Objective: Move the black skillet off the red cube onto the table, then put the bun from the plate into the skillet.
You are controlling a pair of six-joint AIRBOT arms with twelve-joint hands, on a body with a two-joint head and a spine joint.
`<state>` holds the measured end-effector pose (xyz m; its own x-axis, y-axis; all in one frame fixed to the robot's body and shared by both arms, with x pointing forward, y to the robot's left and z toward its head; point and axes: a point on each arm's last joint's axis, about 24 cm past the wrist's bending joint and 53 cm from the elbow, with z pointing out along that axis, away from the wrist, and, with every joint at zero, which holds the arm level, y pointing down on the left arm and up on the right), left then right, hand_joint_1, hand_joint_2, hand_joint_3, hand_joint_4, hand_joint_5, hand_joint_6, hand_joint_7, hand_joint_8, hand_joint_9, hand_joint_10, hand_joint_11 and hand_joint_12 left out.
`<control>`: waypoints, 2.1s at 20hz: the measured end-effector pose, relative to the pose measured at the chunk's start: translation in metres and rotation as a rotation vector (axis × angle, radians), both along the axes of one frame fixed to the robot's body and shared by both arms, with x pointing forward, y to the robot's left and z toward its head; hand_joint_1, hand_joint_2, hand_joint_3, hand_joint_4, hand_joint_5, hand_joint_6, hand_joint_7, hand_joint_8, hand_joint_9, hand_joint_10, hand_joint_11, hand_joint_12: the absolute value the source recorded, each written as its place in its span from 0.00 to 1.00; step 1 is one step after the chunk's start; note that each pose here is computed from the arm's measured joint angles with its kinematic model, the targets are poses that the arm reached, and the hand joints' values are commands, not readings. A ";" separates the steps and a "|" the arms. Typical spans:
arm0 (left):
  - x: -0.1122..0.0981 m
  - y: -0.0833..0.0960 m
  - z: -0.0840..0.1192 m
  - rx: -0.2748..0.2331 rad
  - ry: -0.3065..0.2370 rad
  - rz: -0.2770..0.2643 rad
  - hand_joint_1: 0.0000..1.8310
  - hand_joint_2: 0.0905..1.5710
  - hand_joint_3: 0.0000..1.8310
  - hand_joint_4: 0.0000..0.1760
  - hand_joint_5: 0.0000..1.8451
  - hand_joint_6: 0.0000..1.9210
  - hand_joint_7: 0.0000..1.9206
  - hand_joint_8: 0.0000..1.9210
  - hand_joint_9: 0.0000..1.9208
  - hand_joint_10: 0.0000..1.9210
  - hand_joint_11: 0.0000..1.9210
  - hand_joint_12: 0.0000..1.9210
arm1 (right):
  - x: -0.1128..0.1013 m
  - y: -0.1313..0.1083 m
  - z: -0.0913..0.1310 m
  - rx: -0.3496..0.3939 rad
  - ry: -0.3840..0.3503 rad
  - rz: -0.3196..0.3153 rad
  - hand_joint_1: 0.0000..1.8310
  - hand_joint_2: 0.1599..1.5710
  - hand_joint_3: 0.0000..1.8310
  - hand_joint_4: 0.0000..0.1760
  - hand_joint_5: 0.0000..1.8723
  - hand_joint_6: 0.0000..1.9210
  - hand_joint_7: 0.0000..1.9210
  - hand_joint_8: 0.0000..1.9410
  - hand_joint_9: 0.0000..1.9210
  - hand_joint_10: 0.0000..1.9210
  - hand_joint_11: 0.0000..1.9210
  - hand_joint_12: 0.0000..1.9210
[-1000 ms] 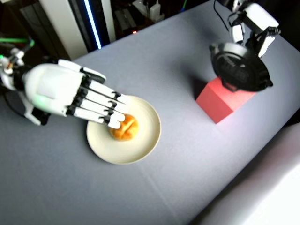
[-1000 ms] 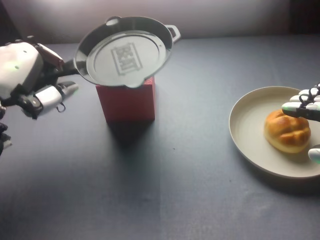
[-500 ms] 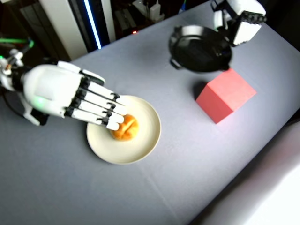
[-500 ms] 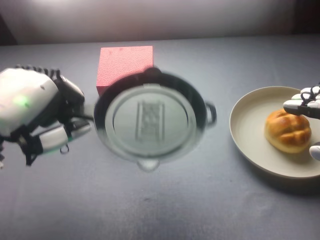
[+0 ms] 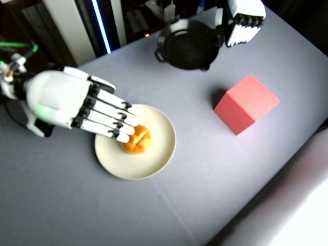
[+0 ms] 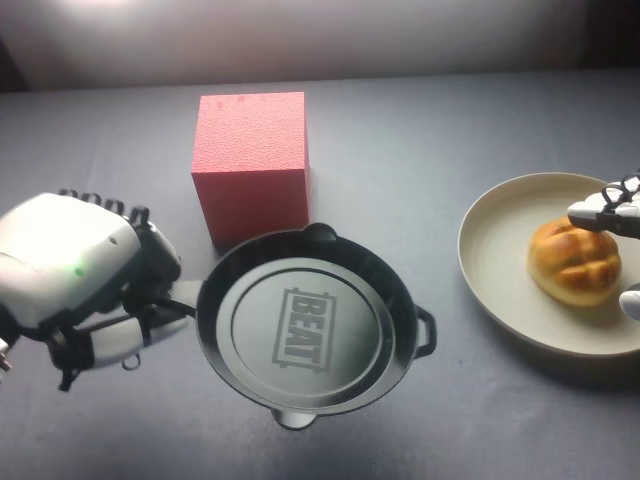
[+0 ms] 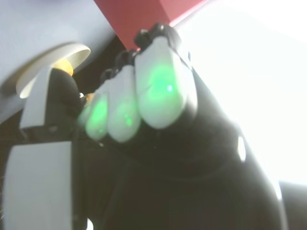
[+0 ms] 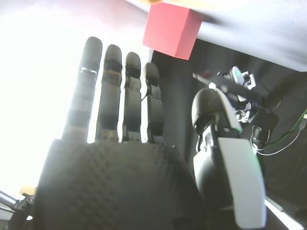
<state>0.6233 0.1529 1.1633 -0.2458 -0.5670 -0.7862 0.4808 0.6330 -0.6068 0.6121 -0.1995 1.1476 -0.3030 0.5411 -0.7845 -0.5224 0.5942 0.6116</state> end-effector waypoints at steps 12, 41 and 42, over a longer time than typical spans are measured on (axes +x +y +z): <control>-0.006 -0.007 -0.037 0.116 0.089 -0.023 0.55 0.72 0.00 0.24 0.45 0.69 0.35 1.00 0.40 1.00 0.44 1.00 | 0.000 0.000 0.000 -0.001 0.001 0.001 0.19 0.85 0.00 0.00 0.22 0.00 0.22 0.00 0.22 0.00 0.14 0.22; -0.032 0.005 0.024 0.031 -0.086 -0.011 0.32 0.58 0.00 0.42 0.28 0.00 0.28 0.00 0.28 0.01 0.06 0.61 | 0.046 0.007 -0.004 -0.078 0.011 -0.031 0.58 0.52 0.00 0.33 0.20 0.00 0.23 0.00 0.22 0.00 0.08 0.43; -0.032 0.005 0.026 0.028 -0.091 -0.012 0.31 0.57 0.00 0.39 0.28 0.00 0.28 0.00 0.28 0.01 0.05 0.63 | 0.051 0.010 -0.010 -0.104 0.023 -0.030 0.56 0.52 0.00 0.40 0.20 0.00 0.22 0.00 0.23 0.00 0.08 0.42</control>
